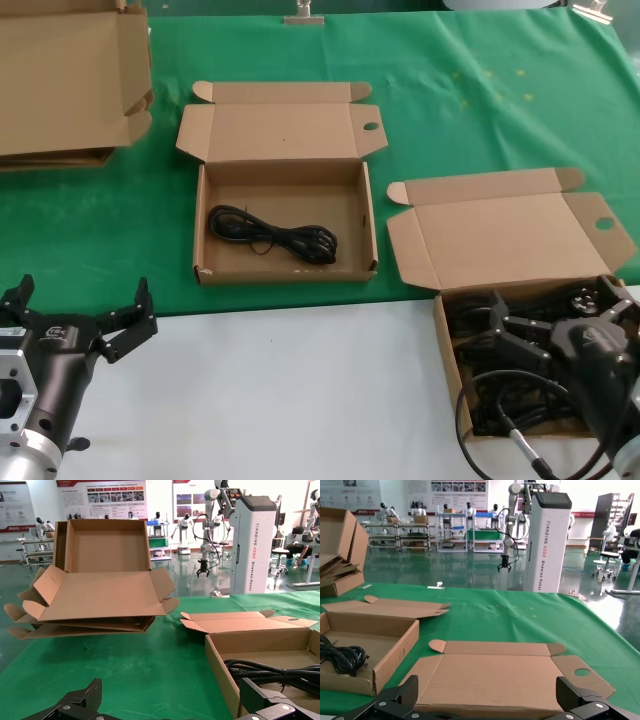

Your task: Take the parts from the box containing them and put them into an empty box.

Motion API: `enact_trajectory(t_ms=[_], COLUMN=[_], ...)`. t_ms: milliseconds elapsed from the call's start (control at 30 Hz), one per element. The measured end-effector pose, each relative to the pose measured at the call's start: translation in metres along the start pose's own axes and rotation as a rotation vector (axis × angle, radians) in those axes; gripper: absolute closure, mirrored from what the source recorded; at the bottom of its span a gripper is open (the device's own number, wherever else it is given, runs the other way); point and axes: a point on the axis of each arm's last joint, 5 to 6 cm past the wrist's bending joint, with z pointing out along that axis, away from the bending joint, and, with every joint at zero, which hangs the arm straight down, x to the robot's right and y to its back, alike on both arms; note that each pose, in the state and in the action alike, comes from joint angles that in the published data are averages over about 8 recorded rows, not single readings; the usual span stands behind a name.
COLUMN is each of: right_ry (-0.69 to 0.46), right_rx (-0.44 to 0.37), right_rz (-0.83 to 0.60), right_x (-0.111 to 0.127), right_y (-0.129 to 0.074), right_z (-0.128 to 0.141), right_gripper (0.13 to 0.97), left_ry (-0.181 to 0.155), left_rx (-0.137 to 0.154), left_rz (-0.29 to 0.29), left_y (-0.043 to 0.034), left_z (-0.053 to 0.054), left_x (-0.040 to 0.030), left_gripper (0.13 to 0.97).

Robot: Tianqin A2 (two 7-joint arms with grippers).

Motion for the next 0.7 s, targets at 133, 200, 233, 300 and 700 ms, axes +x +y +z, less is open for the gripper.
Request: enact_trajectory(t_ms=[133, 200, 233, 300, 700], right_ry=[0.0, 0.0, 0.0, 0.0, 0.0], right_rx=[0.0, 0.0, 0.0, 0.0, 0.0], right_rz=[0.0, 0.0, 0.0, 0.0, 0.0], right_x=[0.0, 0.0, 0.0, 0.0, 0.0], right_y=[0.0, 0.0, 0.0, 0.0, 0.0], right_z=[0.0, 0.0, 0.0, 0.0, 0.0], right_gripper=[0.13, 0.13, 0.13, 0.13, 0.13], left_ry=[0.0, 0.0, 0.0, 0.0, 0.0], left_rx=[0.0, 0.0, 0.0, 0.0, 0.0], left_rz=[0.0, 0.0, 0.0, 0.0, 0.0], left_y=[0.0, 0.0, 0.0, 0.0, 0.0], left_z=[0.0, 0.0, 0.0, 0.0, 0.0], left_x=[0.0, 0.0, 0.0, 0.0, 0.0], left_gripper=[0.132, 0.132, 0.132, 0.132, 0.132])
